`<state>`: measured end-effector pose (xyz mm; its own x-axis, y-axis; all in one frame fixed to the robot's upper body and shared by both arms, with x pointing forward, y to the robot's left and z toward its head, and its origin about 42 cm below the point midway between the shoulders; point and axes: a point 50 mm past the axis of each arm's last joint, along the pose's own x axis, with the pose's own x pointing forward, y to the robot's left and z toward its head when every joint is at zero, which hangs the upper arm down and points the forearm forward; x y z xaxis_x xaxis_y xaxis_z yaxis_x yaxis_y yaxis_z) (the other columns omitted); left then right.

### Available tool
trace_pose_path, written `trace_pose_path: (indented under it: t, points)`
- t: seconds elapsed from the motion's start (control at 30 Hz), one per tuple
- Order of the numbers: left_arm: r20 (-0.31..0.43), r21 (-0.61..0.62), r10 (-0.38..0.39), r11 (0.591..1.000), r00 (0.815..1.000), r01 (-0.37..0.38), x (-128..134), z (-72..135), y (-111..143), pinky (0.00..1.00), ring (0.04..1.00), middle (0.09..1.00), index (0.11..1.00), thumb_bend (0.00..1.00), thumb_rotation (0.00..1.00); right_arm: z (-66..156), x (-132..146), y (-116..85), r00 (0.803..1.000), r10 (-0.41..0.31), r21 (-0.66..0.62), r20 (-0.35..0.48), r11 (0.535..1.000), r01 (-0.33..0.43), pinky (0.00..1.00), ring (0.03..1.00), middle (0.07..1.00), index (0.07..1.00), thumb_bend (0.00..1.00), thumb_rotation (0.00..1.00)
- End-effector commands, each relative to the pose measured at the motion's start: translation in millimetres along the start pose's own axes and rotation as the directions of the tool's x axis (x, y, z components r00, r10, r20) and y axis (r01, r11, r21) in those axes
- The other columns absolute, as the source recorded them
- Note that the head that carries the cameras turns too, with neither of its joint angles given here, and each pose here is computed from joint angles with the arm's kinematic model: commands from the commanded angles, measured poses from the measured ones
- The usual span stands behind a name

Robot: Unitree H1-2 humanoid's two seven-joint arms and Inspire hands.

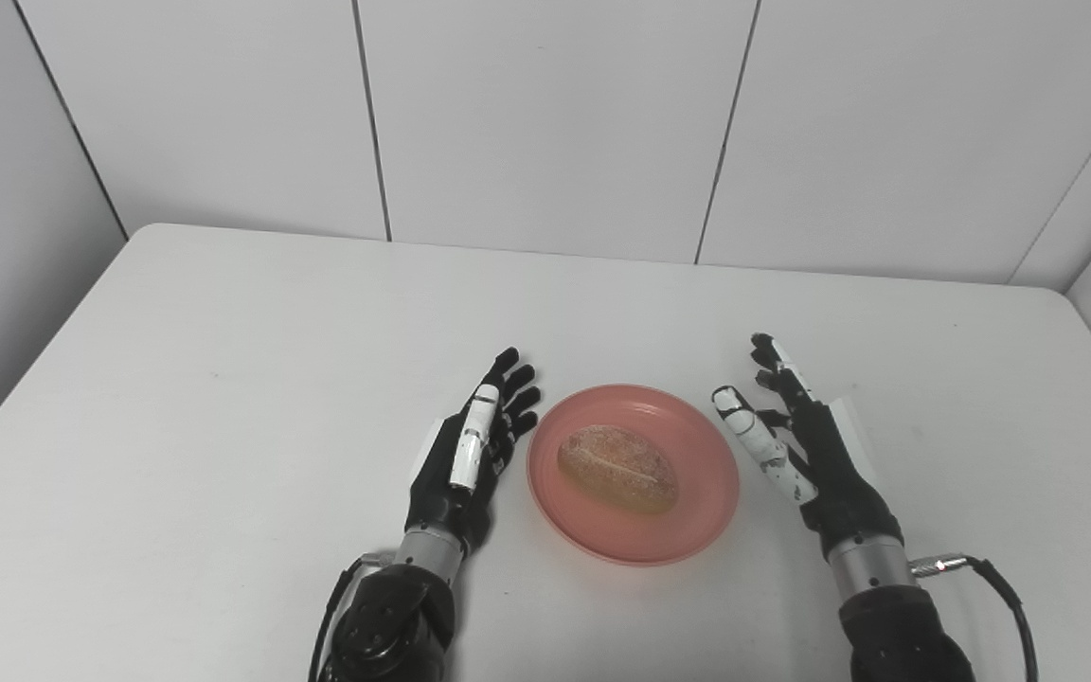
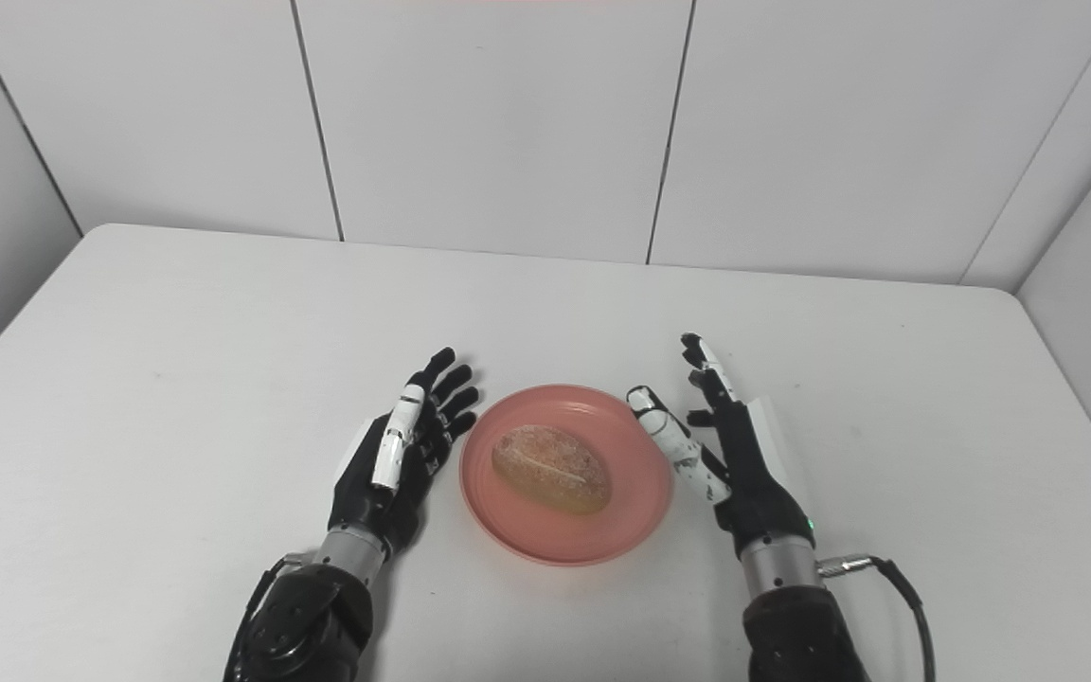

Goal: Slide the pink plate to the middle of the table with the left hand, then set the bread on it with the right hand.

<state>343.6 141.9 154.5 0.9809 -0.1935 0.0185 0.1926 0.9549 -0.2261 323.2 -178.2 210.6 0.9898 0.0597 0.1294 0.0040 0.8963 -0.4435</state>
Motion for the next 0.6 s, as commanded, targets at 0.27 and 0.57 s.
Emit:
trace_pose_path:
  t: [0.27, 0.57]
  points:
    - [0.051, 0.042, -0.013, 0.999, 0.999, 0.011, -9.2, 2.3, 7.4, 0.99, 0.979, 0.983, 0.971, 0.43, 1.0, -4.3, -0.5, 18.5, 0.999, -0.041, 0.262, 0.004, 0.964, 0.039, 0.91, 0.934, 0.94, 0.934, 0.39, 1.0]
    - [0.077, 0.067, -0.024, 0.998, 0.997, 0.019, -19.6, 3.9, 14.7, 1.0, 1.0, 1.0, 1.0, 0.41, 1.0, -16.8, -8.6, 29.1, 0.998, -0.064, 0.295, 0.005, 0.954, 0.06, 0.91, 0.929, 0.934, 0.931, 0.31, 1.0]
